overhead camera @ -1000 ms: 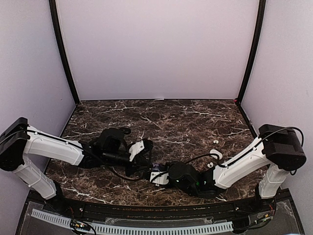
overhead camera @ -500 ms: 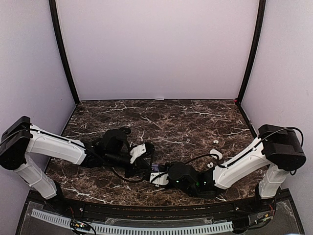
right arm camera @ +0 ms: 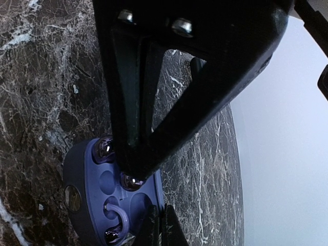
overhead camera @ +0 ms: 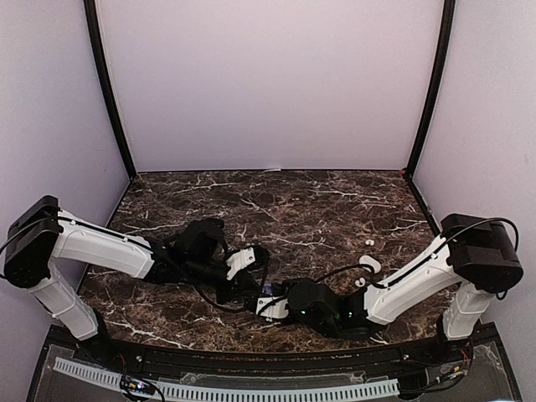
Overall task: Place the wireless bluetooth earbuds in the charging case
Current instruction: Insert the left earbud into the left side groove of the charging case.
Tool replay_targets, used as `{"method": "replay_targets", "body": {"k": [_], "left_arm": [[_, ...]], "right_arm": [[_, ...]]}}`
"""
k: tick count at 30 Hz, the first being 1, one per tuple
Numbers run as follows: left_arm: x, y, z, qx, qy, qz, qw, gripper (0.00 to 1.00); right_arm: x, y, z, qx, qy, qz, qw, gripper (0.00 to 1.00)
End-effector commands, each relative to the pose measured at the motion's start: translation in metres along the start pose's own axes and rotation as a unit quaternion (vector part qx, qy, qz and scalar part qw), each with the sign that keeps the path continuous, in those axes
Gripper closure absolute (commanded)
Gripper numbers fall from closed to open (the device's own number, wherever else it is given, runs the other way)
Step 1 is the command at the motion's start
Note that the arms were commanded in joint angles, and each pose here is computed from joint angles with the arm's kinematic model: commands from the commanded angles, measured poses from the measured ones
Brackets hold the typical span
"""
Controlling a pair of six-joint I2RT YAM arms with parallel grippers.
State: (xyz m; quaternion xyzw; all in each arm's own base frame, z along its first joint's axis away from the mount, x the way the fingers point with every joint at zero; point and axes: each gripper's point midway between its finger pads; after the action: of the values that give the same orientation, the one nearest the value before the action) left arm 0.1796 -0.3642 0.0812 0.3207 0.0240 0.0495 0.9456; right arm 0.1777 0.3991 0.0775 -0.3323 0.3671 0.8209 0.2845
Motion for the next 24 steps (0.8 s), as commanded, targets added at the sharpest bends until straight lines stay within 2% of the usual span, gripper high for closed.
{"method": "replay_targets", "body": {"k": [1,17,24], "left_arm": [[-0.007,-0.002,-0.002,0.015,-0.001,-0.022,1.000,0.98],[-0.010,-0.007,-0.007,0.041,0.009,-0.041,0.998,0.96],[-0.019,-0.008,-0.007,0.039,-0.009,-0.062,0.997,0.97]], "right_arm": [[-0.005,0.000,0.015,-0.017,-0.011,-0.018,1.000,1.00],[0.000,-0.001,0.012,-0.013,-0.005,-0.013,1.000,1.00],[0.000,-0.001,0.015,-0.016,-0.007,-0.013,1.000,1.00]]}}
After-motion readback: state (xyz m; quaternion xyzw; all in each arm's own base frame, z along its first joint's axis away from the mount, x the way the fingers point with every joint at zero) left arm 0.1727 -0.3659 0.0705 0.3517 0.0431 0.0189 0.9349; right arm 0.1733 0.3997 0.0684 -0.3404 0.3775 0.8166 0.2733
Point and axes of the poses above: each gripper's point midway between its finger pads, its own y axis back along the fingers, its own x axis along the line the jaws close on, z = x × y, and after that the axes turned 6 degrees about -y, right-handed
